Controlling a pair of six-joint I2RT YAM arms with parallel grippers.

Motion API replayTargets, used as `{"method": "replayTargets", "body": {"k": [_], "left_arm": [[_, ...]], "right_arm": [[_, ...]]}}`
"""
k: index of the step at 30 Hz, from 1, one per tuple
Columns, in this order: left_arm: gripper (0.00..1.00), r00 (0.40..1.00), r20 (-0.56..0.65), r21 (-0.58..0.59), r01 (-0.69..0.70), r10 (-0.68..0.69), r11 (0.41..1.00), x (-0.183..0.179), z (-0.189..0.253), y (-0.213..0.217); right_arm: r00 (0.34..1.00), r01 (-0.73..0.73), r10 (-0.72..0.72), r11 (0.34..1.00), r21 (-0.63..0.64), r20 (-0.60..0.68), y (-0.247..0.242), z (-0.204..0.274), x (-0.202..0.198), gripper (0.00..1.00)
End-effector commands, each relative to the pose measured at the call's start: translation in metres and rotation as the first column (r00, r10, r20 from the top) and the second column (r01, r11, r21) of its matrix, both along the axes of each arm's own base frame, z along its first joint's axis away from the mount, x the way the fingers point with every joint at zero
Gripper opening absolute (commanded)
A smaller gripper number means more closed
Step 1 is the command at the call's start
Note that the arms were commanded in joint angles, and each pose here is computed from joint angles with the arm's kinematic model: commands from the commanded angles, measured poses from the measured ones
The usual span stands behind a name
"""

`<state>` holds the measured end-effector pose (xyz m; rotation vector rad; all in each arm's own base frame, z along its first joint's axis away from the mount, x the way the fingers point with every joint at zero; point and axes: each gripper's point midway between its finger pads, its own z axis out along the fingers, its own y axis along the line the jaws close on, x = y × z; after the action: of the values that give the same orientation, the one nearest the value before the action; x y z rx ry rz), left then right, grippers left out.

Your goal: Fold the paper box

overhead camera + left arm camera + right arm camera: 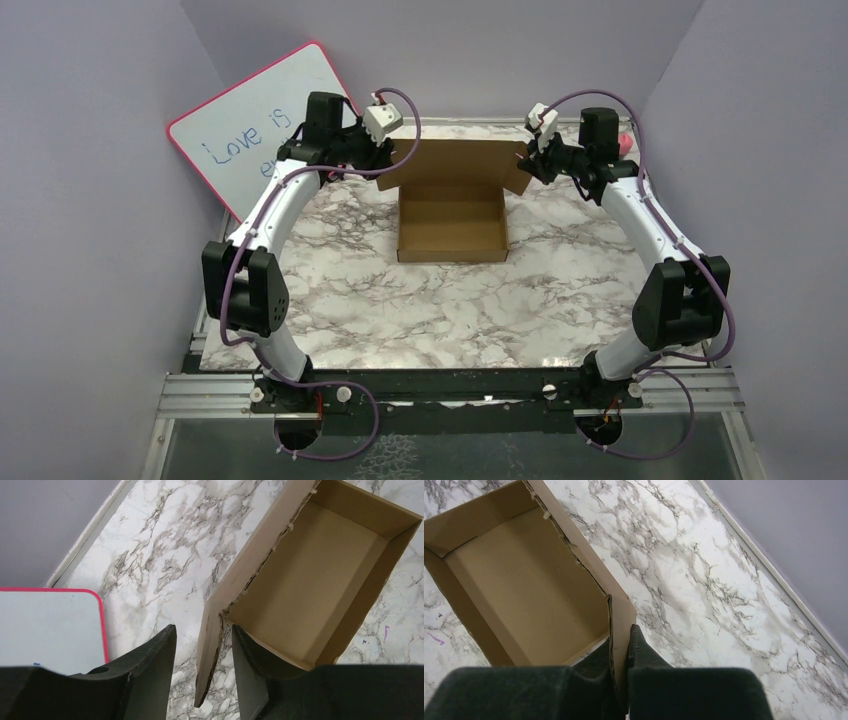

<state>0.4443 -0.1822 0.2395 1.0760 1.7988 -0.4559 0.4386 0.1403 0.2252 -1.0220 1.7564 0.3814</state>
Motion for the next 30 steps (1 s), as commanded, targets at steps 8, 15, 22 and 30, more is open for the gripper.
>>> {"method": "replayTargets", "body": {"k": [8,15,22,30], "left_arm": [[0.27,0.998,-0.052,0.009,0.038,-0.037,0.999,0.002,-0.009,-0.012],[0.0,0.995,-0.087,0.004,-0.044,0.044,0.999,0.003,-0.004,-0.014],[0.0,0.962,-0.183,-0.049,-0.213,0.201,0.976,0.009,-0.002,-0.018],[0.0,0.882,-0.289,-0.087,-0.412,0.373,0.907,0.011,-0.003,-0.032]], "right_arm": [[0.999,-0.04,0.041,0.999,0.031,-0.022,0.01,0.005,-0.007,0.01],[0.999,0.001,0.004,0.997,0.081,-0.052,0.014,0.006,-0.001,0.01],[0.987,0.163,-0.159,0.977,0.136,-0.039,0.015,0.015,0.009,0.01],[0.939,0.34,-0.323,0.92,0.194,-0.116,0.022,0.017,0.01,0.01]]}}
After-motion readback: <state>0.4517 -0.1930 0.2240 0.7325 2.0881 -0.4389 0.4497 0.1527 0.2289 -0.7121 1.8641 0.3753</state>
